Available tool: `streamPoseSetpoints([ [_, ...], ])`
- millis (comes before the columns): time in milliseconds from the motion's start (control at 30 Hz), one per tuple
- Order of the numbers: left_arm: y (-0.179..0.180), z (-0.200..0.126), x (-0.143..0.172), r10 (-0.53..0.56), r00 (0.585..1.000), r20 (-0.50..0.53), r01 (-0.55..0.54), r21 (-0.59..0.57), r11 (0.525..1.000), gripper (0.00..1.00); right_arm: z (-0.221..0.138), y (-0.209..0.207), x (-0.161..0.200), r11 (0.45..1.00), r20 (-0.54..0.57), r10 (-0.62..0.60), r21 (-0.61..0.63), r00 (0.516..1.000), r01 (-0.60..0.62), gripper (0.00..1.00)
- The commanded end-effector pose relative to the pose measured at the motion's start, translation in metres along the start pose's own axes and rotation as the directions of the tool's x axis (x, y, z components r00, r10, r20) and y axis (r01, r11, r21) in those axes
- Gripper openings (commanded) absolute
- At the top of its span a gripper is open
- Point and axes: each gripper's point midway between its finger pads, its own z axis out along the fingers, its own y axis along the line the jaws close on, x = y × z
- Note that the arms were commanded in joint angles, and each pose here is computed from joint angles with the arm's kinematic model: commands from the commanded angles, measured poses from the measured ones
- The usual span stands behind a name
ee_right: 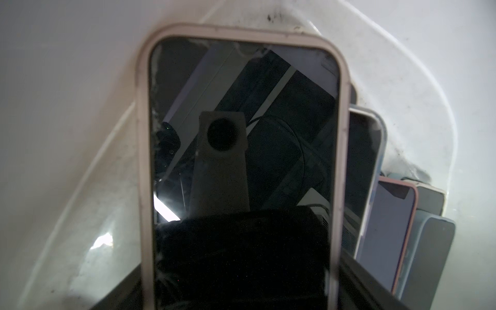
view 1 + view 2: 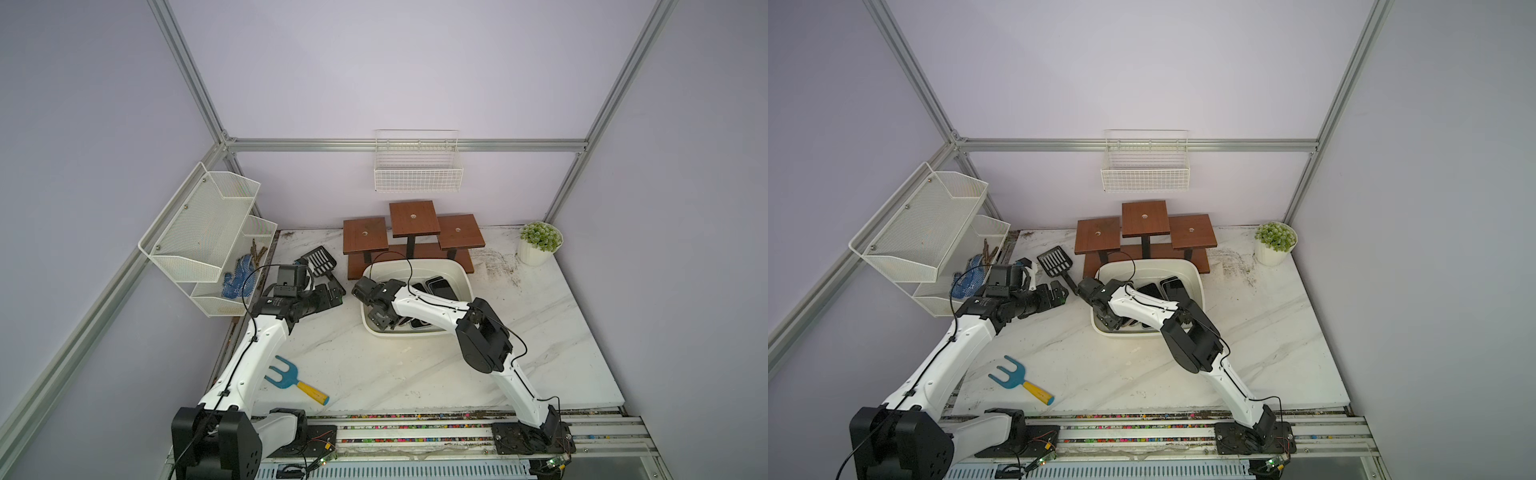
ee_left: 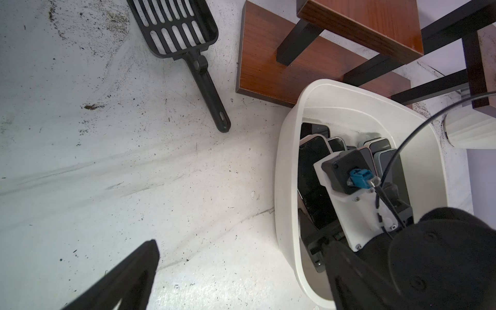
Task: Take the phone out of the storage box
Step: Pick up the phone from the storage box.
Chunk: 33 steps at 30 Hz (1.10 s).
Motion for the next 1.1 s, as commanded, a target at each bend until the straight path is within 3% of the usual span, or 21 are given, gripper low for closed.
streamPoseSetpoints([
  [0,-0.005,-0.002,-0.007,0.002,1.000,0.019,-0.002,0.012,1.000,1.00,-0.007,-0.010,-0.008,1.000,0.020,0.021,0.020,1.000,-0.021,0.79],
  [233,-0.009,0.000,-0.009,-0.007,1.000,0.025,0.006,0.028,1.000,1.00,-0.036,-0.033,-0.027,0.995,0.084,0.103,-0.022,0.991,-0.102,0.74],
  [500,-0.018,0.010,-0.012,-0.032,0.999,-0.006,0.033,0.072,0.997,1.00,-0.061,-0.081,-0.043,0.942,0.112,0.303,-0.187,0.946,-0.280,0.72],
  [767,-0.033,0.028,-0.015,-0.065,0.997,-0.050,0.072,0.149,0.986,1.00,-0.057,-0.111,-0.027,0.895,0.094,0.396,-0.262,0.914,-0.361,0.71],
  [1067,-0.050,0.042,-0.008,-0.039,0.995,-0.095,0.057,0.195,0.979,1.00,-0.056,-0.122,0.009,0.892,0.077,0.392,-0.277,0.917,-0.358,0.71],
])
